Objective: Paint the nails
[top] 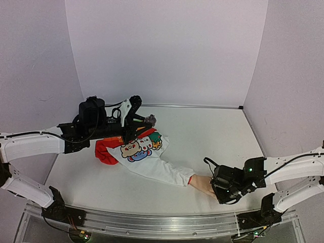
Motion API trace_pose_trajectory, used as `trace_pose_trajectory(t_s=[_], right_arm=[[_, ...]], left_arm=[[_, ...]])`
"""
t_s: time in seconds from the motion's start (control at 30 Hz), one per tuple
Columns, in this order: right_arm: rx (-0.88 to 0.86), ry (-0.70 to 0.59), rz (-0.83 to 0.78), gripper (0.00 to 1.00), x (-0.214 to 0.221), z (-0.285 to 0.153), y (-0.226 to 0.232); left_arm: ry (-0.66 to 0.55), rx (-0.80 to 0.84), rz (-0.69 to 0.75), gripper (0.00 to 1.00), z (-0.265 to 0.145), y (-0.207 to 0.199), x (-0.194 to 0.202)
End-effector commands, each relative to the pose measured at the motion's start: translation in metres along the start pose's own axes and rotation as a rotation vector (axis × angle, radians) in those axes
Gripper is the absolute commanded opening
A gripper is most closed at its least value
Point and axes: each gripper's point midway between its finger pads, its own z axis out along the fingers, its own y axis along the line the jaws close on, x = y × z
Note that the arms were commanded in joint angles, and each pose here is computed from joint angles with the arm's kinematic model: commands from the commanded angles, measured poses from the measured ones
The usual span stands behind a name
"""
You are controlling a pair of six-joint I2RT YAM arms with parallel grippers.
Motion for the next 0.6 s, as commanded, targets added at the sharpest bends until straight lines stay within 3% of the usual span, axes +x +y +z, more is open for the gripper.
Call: trace_pose_trajectory(t_s=[0.0, 0.57], right_arm=[[0.031, -0.022, 0.007, 0.00, -0.0046, -0.0022, -0.0037], [0.050, -0.018, 0.010, 0.00, -0.0037, -0.0020, -0.0069]], left_arm=[[-0.054, -0.010, 0.022, 0.00, -0.0064, 0.0008, -0.0201], [-0.051, -0.008, 0.022, 0.00, -0.0060, 0.0004, -0.0182]])
